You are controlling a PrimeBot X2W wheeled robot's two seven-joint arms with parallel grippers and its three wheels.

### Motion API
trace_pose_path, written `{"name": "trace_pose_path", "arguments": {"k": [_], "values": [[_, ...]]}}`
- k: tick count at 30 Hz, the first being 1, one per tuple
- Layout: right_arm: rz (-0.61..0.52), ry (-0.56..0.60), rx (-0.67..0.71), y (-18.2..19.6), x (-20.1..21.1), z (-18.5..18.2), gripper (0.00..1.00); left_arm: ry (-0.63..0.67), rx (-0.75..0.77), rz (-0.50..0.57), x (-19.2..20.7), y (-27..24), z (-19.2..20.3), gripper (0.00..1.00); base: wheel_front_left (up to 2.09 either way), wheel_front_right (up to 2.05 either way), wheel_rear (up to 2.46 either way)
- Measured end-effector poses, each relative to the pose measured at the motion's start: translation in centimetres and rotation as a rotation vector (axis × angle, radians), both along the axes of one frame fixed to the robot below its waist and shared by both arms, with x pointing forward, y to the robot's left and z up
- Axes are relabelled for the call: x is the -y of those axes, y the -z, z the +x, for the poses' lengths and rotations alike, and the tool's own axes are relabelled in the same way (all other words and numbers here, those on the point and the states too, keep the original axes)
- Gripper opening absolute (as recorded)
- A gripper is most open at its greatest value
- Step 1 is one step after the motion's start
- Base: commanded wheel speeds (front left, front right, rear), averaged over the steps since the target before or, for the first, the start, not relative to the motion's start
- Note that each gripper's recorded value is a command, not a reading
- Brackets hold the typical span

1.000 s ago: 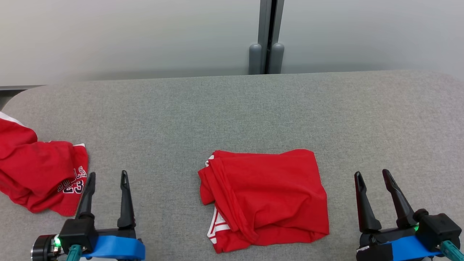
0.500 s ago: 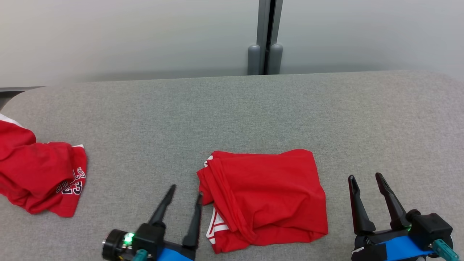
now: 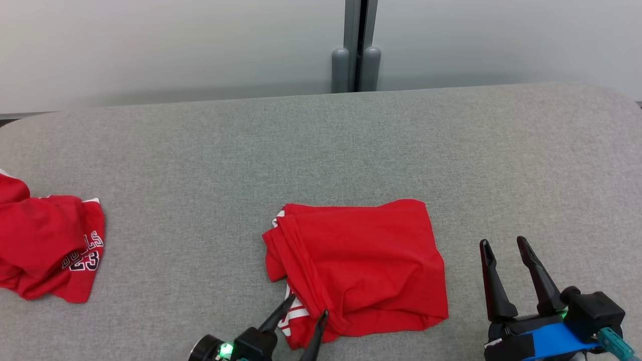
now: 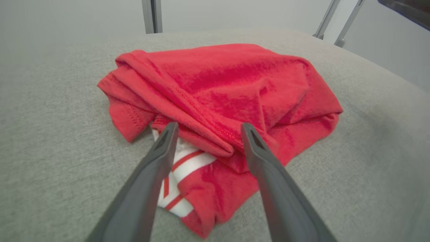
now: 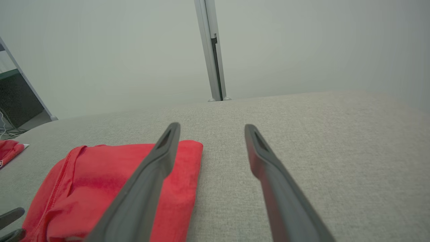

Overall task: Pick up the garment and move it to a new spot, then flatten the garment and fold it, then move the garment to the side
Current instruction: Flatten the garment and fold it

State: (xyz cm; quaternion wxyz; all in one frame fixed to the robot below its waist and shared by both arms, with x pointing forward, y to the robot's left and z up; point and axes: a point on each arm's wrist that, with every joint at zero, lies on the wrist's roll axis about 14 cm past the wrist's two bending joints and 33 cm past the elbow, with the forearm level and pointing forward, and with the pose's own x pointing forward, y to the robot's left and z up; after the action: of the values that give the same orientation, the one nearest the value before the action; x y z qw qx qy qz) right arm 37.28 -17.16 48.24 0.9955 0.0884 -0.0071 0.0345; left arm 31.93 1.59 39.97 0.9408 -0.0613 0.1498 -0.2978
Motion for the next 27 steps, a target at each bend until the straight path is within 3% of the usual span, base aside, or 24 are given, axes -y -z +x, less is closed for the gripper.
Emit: {"name": "trace_pose_path", "arguments": {"k": [11,12,13,14,15,27], "values": [[0.008,0.003,-0.018,0.6,0.0,0.4,1.00,0.085,-0.078,0.004,1.8,1.9,-0.9,1.00,0.00,0.00,0.00],[0.009,0.003,-0.020,0.7,0.1,0.4,1.00,0.091,-0.086,0.011,1.8,2.2,-1.0,0.87,0.00,0.00,0.00],[0.009,0.004,-0.022,0.7,0.1,0.4,1.00,0.094,-0.095,0.014,1.8,2.5,-1.1,0.39,0.00,0.00,0.00],[0.008,0.004,-0.023,0.8,0.1,0.4,1.00,0.094,-0.098,0.016,1.8,2.6,-1.0,0.39,0.00,0.00,0.00],[0.009,0.004,-0.024,0.8,0.1,0.5,1.00,0.093,-0.098,0.017,1.7,2.6,-0.9,0.00,0.00,0.00,0.00],[0.011,0.005,-0.033,1.1,0.1,0.5,1.00,0.035,-0.051,0.005,-0.3,1.3,0.1,0.00,0.00,0.00,0.00]]}}
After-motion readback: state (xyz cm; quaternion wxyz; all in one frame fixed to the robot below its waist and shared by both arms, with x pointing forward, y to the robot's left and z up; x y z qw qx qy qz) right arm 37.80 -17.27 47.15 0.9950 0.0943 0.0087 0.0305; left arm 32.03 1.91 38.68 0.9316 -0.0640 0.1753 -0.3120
